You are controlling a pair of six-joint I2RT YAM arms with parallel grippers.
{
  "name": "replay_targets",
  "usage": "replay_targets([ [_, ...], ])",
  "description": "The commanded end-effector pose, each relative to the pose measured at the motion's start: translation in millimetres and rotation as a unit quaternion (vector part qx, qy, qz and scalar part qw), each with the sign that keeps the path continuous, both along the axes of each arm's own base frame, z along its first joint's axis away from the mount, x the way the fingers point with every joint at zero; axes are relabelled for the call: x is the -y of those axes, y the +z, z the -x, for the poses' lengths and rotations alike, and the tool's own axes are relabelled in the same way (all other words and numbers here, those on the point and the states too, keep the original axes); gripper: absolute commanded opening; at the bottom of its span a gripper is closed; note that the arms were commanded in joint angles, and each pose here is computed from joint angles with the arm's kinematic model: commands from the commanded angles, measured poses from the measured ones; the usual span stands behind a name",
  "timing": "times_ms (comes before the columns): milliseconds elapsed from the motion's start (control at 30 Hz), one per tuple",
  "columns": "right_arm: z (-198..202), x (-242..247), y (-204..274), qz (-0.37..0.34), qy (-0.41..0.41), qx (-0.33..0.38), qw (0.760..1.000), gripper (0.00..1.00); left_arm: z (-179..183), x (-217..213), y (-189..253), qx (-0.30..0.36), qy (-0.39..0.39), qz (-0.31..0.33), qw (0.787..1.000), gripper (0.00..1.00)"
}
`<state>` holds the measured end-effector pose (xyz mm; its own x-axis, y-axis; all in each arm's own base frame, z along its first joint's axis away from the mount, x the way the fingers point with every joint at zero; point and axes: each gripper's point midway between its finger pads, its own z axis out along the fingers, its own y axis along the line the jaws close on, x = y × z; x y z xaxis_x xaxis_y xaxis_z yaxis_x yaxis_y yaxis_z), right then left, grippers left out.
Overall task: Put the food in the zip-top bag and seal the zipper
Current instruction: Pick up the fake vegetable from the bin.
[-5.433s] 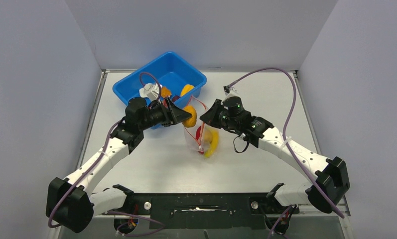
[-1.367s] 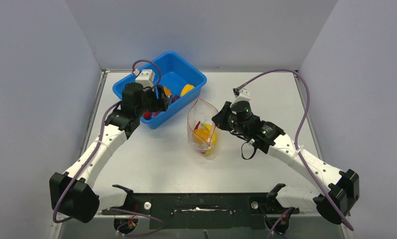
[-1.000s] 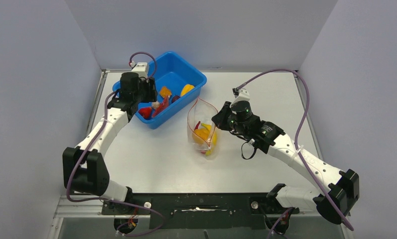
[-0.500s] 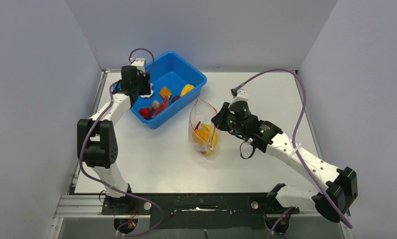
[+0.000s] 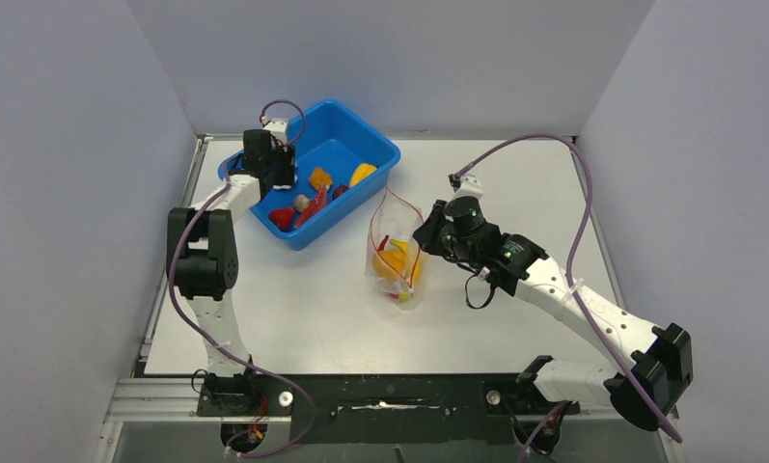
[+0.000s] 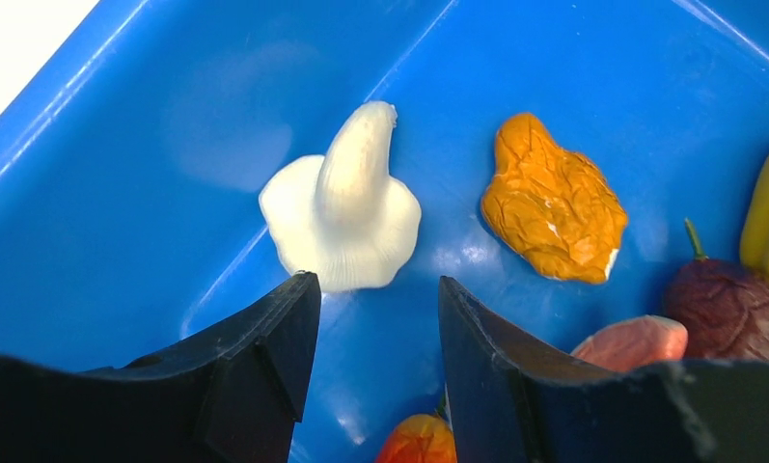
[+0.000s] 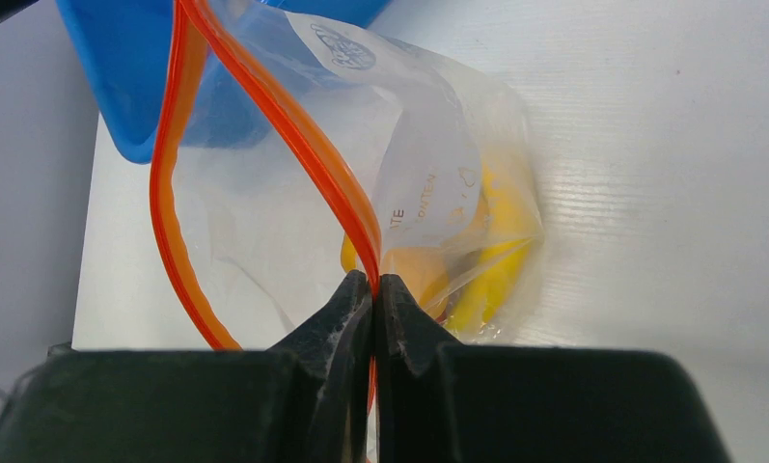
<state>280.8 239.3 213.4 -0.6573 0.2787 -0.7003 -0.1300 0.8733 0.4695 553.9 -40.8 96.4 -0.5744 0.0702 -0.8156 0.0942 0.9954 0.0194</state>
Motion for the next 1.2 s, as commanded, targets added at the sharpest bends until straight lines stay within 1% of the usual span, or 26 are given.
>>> replay_targets([
  [0,-11,0,26,-0.013,-0.015,0.026,0.999,0.0,-35,-7,32,0.067,-0.012,-0.006,0.998,0.47],
  [300,-9,4,22,-0.014,-0.025,0.022,0.999,0.0,-57,-15,18,0.068,-0.015,-0.021,0.997,0.48],
  [533,-12,2,22,-0.007,-0.024,0.02,0.999,0.0,-69,-8,6,0.064,-0.037,-0.005,0.997,0.47],
  [733,-13,2,23,-0.007,-0.027,0.02,0.999,0.0,-77,-5,-4,0.056,-0.039,0.003,0.998,0.46],
  [967,-12,5,23,-0.008,-0.032,0.02,0.999,0.0,-76,3,0,0.061,-0.054,0.023,0.996,0.34],
  [1067,-11,6,23,-0.009,-0.032,0.021,0.999,0.0,-73,8,2,0.061,-0.058,0.035,0.996,0.25],
  [1167,-10,6,25,-0.013,-0.031,0.022,0.999,0.0,-69,10,8,0.063,-0.059,0.044,0.995,0.22],
])
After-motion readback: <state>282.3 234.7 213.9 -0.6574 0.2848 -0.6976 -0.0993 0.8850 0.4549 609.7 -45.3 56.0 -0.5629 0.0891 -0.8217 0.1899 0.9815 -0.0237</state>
